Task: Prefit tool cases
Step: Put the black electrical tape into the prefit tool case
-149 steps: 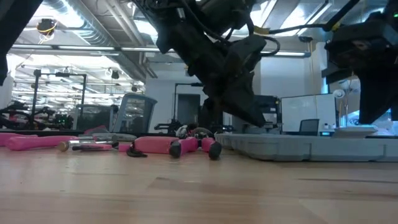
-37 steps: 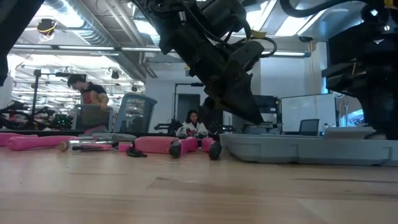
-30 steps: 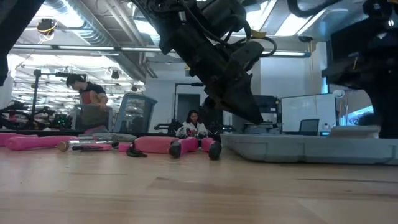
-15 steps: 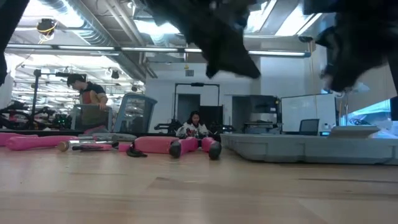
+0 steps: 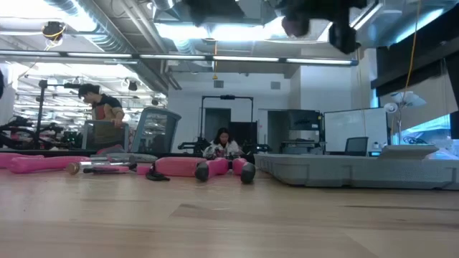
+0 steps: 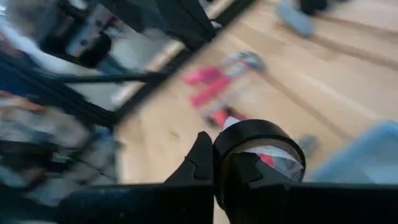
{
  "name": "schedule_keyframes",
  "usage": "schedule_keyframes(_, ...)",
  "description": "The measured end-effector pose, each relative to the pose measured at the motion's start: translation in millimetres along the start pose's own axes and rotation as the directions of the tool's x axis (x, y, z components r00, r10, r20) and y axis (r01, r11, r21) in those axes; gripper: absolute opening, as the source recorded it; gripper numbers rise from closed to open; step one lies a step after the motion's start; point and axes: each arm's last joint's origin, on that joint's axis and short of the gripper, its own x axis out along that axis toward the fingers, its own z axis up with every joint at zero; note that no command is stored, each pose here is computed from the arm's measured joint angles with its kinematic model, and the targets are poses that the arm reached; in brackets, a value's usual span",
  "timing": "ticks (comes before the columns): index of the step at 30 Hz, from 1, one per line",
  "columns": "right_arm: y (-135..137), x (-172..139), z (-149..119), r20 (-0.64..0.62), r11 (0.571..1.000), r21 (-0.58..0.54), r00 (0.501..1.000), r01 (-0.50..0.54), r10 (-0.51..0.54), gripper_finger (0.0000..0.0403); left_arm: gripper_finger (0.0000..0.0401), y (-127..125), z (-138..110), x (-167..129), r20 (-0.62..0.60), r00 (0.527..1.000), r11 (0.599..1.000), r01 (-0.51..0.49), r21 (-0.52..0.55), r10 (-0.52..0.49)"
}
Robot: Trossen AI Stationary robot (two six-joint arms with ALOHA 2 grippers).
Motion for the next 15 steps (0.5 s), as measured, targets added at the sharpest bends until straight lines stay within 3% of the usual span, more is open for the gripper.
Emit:
schedule_keyframes(7,5,22,21,0.098,0.968,0.019,0.964,-0.25,0.247,0.0001,0.0,-21,-7,-10,0.01,0.999,0.996,0.047,0.074,-0.047)
schedule_keyframes(12,-1,28,21,0.08,0.971,0.024,0.969,-0.238,0.235,0.0003,0.0017,-15,-9,-11,0.001,0.997,0.996,-0.081,0.034,0.081)
schedule_keyframes(15,0,27,22,0.082,0.967,0.023,0.964,-0.255,0.253,0.0004,0.0044,-9,-4,-15,0.046,0.995,0.995,-0.089,-0.034,0.09)
